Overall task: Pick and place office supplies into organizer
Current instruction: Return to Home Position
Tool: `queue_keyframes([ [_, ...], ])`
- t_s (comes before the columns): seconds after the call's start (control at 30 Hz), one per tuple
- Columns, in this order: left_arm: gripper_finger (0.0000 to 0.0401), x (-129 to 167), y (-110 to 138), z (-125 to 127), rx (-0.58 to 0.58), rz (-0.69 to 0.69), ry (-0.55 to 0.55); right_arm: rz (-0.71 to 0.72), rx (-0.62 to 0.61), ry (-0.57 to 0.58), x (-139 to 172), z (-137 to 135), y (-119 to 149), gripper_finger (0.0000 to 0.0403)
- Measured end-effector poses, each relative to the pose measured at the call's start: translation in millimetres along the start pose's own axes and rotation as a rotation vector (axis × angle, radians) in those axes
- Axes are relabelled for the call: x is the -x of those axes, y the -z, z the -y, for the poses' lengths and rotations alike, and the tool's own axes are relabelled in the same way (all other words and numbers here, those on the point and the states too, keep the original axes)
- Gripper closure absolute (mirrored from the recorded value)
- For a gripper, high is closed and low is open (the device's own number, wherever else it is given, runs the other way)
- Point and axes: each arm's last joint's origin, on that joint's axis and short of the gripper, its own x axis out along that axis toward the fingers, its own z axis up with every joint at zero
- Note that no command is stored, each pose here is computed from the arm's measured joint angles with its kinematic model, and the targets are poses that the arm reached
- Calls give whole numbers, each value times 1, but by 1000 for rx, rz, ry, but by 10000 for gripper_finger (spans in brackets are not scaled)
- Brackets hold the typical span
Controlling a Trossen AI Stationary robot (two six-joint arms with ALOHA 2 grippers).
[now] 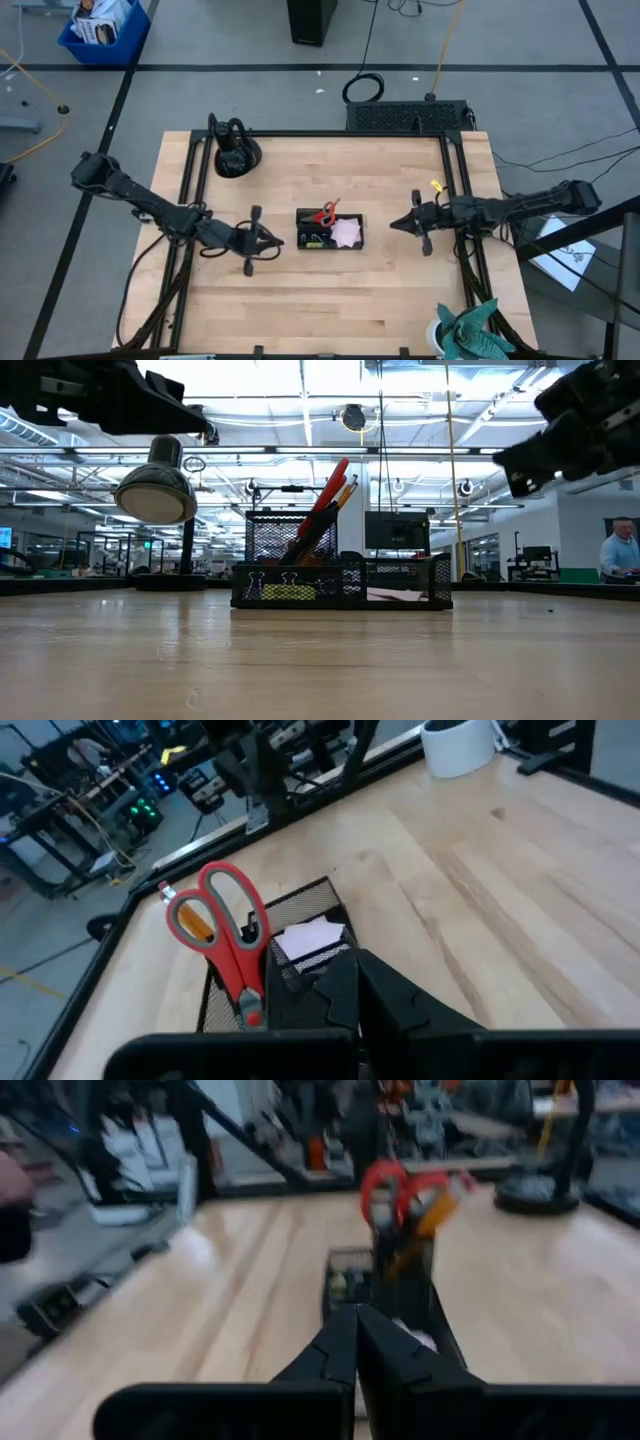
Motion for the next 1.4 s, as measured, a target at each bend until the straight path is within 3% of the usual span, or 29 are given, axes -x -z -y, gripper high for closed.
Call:
queue_keyframes([
  [0.27,401,14,12,4,23,97,-135,100,0,-68,9,-3,-9,403],
  [0.53,401,49,45,2,199,298,-170,120,21,-99,13,-8,-11,403],
  [0.73,401,55,62,0,185,286,-181,98,61,-63,13,-3,-8,403],
  [0.93,401,56,62,0,174,288,-180,92,48,-4,16,4,-7,403],
  [1.4,401,56,63,3,166,284,-141,166,-3,-8,28,8,-4,403],
])
